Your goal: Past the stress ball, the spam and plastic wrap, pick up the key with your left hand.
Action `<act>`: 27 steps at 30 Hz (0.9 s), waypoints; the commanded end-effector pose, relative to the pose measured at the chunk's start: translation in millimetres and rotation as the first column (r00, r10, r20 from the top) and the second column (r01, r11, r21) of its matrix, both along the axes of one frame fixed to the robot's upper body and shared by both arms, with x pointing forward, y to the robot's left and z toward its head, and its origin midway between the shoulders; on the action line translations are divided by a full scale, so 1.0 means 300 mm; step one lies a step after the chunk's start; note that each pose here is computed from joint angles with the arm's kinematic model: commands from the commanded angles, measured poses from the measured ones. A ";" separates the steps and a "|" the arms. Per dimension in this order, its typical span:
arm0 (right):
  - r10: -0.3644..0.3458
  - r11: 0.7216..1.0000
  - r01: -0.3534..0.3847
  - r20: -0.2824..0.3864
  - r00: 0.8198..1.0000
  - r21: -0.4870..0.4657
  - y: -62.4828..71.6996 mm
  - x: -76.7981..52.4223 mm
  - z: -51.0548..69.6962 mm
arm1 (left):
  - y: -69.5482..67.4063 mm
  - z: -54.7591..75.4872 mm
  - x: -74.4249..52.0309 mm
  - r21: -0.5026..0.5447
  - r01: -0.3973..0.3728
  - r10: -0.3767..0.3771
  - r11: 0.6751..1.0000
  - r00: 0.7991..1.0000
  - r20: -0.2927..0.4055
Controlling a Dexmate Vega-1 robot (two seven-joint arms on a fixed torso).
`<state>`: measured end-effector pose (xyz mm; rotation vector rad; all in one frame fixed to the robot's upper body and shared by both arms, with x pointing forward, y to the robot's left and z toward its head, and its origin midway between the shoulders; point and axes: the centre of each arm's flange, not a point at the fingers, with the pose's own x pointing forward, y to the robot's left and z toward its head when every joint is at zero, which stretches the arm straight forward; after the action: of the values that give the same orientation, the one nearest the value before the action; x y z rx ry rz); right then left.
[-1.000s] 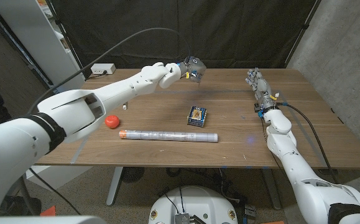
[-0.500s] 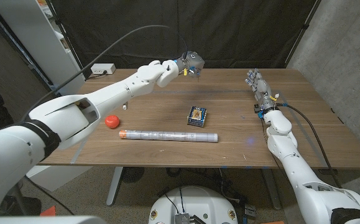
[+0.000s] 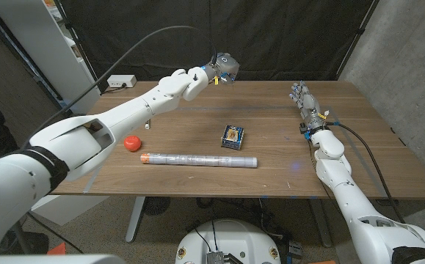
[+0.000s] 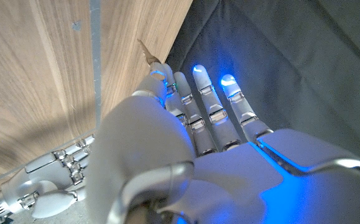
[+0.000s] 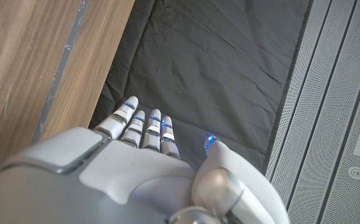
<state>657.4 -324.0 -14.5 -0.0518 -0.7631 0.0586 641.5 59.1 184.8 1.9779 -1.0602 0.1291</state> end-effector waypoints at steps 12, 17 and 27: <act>-0.011 1.000 0.011 -0.003 1.000 -0.009 0.003 0.003 0.013 | 0.047 0.050 -0.042 -0.113 0.038 -0.024 0.993 0.993 0.120; -0.013 1.000 0.013 -0.002 1.000 -0.010 0.004 0.001 0.013 | 0.055 0.054 -0.051 -0.122 0.045 -0.027 0.991 0.989 0.143; -0.025 1.000 0.025 -0.008 1.000 -0.012 0.001 -0.004 0.008 | 0.066 0.064 -0.082 -0.143 0.069 -0.038 0.987 0.977 0.209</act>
<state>657.3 -323.0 -10.3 -0.0646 -0.7598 0.0500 626.3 74.5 200.5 1.8623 -1.1442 0.3054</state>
